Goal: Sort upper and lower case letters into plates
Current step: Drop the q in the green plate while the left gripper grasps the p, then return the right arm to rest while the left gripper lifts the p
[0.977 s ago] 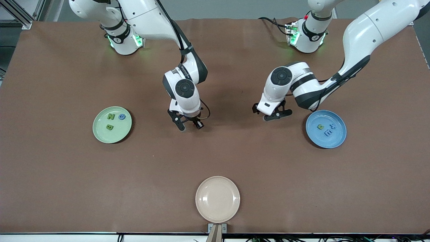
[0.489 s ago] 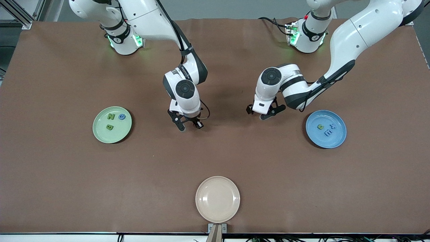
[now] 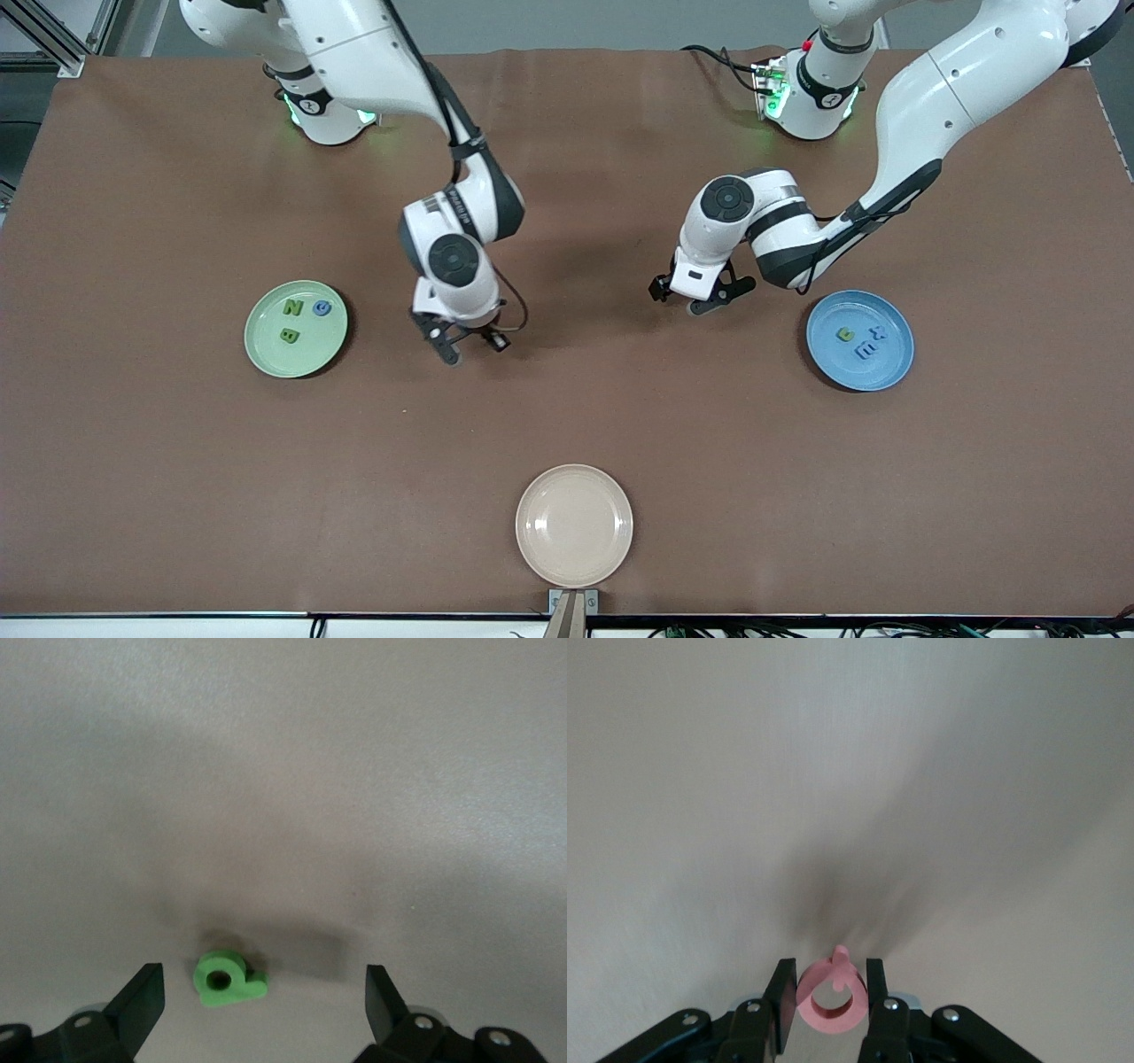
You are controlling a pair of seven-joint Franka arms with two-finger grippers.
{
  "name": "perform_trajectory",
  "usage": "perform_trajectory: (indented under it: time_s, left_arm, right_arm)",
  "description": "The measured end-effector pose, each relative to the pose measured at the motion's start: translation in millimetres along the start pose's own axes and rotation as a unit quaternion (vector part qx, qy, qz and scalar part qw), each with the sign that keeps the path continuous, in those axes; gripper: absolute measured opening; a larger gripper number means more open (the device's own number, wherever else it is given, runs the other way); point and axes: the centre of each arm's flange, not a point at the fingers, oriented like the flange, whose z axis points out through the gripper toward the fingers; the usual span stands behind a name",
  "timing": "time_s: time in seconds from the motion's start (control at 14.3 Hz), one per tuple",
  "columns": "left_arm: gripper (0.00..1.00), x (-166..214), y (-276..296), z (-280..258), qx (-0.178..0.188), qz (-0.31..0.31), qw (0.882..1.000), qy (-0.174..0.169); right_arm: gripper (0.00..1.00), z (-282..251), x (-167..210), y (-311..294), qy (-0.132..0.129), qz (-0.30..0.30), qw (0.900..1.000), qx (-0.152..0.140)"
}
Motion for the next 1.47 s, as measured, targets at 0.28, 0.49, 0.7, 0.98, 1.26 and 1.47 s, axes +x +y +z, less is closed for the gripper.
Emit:
perform_trajectory:
  time_s: [0.28, 0.49, 0.7, 0.98, 1.26, 1.47]
  left_arm:
    - [1.0, 0, -26, 10, -0.014, 0.016, 1.0, 0.003]
    - [1.0, -2, -27, 11, -0.017, 0.017, 1.0, 0.001]
    - [0.99, -7, -24, 11, -0.017, 0.023, 1.0, 0.0]
    - [0.93, -11, -22, 11, -0.017, 0.027, 0.999, 0.0]
    - [0.79, -14, -18, 10, -0.018, 0.032, 0.999, 0.001]
    - [0.75, -15, -15, 9, -0.019, 0.034, 0.999, 0.003]
  right_arm:
    - [0.36, -50, 119, 53, -0.03, -0.082, 0.996, 0.009]
    - [0.36, -47, 186, 121, -0.05, -0.154, 0.987, 0.011]
    - [0.36, -24, 226, 175, -0.038, -0.206, 0.978, 0.019]
    - [0.36, 11, 265, 235, -0.014, -0.243, 0.97, 0.024]
    - [0.36, 23, 252, 236, -0.018, -0.26, 0.965, 0.02]
    - [0.36, 29, 232, 224, -0.023, -0.279, 0.96, 0.015]
